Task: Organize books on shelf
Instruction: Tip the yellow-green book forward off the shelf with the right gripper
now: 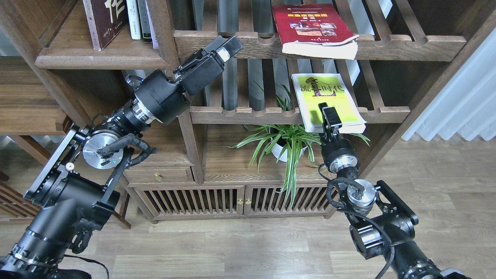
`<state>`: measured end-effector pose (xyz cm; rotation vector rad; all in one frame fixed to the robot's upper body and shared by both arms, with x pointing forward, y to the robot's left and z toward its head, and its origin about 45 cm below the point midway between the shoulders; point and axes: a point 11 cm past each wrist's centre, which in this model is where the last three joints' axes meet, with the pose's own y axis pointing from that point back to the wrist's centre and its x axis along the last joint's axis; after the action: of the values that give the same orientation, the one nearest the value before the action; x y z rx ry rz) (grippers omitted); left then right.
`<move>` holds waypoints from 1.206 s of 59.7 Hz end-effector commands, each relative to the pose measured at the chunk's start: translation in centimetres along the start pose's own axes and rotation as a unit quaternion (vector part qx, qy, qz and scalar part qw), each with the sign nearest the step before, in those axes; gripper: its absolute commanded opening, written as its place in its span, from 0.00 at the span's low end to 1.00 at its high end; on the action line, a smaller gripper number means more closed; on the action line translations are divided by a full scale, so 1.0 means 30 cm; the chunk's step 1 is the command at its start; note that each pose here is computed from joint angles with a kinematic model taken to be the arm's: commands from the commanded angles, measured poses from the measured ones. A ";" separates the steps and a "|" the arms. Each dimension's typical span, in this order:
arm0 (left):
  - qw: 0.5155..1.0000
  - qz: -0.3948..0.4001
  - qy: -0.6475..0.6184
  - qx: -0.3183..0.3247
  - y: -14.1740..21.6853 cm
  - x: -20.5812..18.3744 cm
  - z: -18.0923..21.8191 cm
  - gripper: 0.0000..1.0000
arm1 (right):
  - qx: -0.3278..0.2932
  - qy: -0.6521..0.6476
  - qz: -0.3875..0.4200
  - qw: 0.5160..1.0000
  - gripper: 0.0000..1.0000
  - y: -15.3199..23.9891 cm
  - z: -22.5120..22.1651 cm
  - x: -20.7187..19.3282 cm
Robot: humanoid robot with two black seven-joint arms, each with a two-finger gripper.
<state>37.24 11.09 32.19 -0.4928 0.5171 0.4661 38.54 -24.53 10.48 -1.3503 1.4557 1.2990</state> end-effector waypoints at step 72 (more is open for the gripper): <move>0.998 0.047 0.044 0.011 0.115 0.063 -0.122 0.98 | 0.067 -0.048 -0.024 0.996 0.05 0.005 -0.081 -0.029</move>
<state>36.01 12.00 28.38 -0.4757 0.6058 0.5123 39.12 -26.71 11.80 -1.2050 1.4352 1.2086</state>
